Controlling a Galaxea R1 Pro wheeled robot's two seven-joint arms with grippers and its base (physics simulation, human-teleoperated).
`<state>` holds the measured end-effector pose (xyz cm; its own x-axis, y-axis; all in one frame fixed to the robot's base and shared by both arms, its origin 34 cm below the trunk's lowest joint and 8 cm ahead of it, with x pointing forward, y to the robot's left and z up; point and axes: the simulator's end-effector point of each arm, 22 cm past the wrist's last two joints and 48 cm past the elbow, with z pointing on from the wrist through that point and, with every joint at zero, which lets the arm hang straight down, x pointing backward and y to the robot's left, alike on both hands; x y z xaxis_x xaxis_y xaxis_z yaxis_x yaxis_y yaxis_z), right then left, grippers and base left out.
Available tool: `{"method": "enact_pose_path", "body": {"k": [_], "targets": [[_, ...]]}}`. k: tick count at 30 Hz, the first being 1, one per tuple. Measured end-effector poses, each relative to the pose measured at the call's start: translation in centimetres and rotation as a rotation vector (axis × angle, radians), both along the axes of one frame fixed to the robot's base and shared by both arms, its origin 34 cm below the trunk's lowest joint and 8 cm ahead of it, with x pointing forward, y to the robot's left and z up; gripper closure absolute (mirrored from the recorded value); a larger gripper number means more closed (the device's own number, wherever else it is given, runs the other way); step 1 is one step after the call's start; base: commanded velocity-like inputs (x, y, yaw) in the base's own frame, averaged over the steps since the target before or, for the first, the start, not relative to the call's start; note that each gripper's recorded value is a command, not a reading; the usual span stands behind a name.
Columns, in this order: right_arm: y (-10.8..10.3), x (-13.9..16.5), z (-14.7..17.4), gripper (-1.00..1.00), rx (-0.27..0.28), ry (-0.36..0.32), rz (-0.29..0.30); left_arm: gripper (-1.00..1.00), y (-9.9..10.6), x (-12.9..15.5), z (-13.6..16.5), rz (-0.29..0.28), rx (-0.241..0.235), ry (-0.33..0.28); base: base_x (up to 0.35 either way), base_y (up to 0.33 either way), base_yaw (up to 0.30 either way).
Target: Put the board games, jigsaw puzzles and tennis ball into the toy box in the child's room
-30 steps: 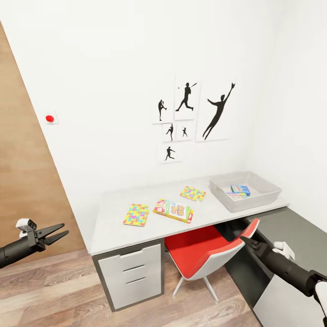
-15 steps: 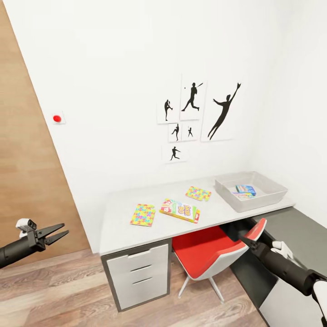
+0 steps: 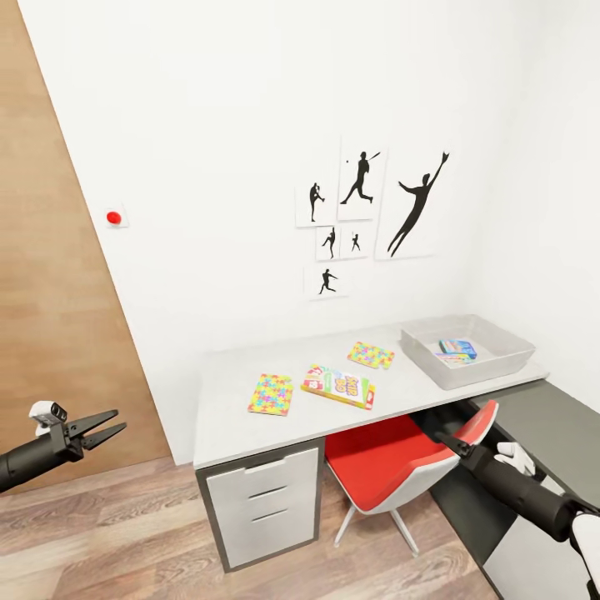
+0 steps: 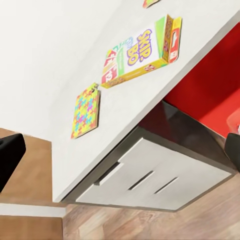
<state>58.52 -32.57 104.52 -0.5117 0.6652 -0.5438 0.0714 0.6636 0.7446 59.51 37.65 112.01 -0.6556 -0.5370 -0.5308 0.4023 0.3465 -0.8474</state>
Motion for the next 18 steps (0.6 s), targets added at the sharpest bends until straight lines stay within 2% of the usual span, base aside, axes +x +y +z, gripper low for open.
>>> {"method": "enact_pose_path", "body": {"k": [11,18], "targets": [[1.2,0.1,-0.1,-1.00,-0.003,0.002,0.029,-1.00,0.0,0.0,0.0,0.000,0.000,0.000,0.069,0.012,0.000],[1.4,0.2,-0.1,-1.00,-0.003,0.002,0.032,-1.00,0.0,0.0,0.0,0.000,0.000,-0.001,0.180,0.145,0.000]]}}
